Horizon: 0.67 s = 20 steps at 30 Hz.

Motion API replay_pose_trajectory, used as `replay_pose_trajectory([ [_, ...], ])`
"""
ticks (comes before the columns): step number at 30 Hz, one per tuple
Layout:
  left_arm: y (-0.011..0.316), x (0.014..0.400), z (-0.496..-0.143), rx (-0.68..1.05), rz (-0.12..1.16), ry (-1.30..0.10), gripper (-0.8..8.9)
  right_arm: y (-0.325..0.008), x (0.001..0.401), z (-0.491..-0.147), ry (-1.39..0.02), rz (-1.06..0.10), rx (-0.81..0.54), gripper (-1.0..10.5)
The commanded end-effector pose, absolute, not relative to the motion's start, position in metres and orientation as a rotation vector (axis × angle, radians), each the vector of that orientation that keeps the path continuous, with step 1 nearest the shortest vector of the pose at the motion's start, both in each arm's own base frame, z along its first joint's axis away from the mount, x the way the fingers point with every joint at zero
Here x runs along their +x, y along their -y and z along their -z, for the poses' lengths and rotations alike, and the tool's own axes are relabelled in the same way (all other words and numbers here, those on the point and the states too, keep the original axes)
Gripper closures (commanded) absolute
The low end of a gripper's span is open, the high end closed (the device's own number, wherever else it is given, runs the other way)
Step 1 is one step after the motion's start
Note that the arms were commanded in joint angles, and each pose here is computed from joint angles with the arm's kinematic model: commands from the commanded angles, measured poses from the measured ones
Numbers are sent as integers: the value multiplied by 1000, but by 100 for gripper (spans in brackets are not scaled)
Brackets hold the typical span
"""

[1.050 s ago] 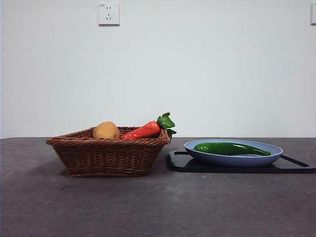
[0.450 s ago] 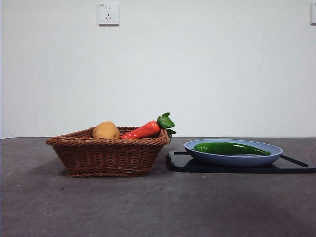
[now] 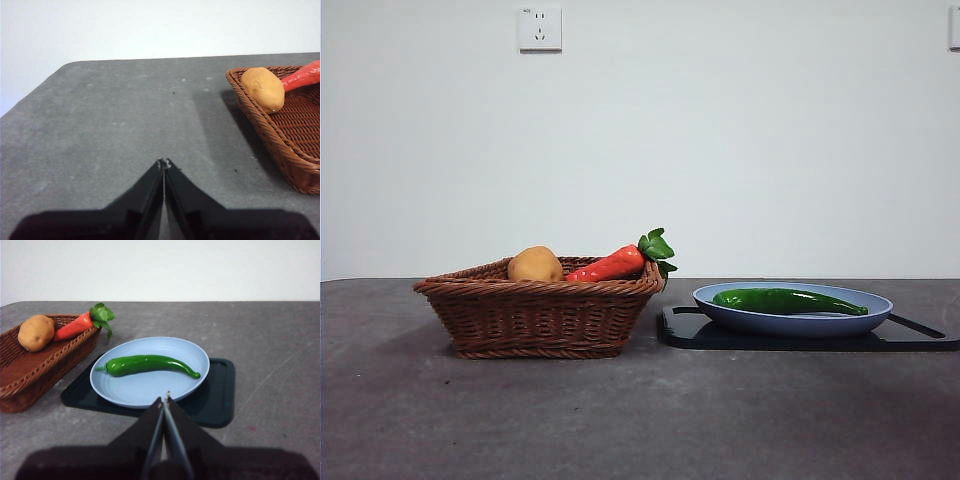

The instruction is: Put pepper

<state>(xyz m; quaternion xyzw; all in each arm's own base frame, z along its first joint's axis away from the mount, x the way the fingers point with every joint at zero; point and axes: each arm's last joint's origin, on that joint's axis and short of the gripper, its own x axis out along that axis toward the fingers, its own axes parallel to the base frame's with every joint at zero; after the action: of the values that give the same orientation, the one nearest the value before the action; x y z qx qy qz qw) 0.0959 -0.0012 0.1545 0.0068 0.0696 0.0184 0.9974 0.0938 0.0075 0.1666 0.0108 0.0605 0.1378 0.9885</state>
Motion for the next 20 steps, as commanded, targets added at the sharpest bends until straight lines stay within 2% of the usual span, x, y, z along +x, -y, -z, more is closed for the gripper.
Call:
replay_pose_trajectory([
  [1,1,96,-152,7,-43,-137,805,-7,94,-163,-119,-272,42,936],
  [9,1,96,-152,7,-43,-136,805,-8,94,-152,-177,-271,64,936],
  [20,1,96,-152,7,-43,-136,805,-8,94,-152,-178,-270,93,936],
])
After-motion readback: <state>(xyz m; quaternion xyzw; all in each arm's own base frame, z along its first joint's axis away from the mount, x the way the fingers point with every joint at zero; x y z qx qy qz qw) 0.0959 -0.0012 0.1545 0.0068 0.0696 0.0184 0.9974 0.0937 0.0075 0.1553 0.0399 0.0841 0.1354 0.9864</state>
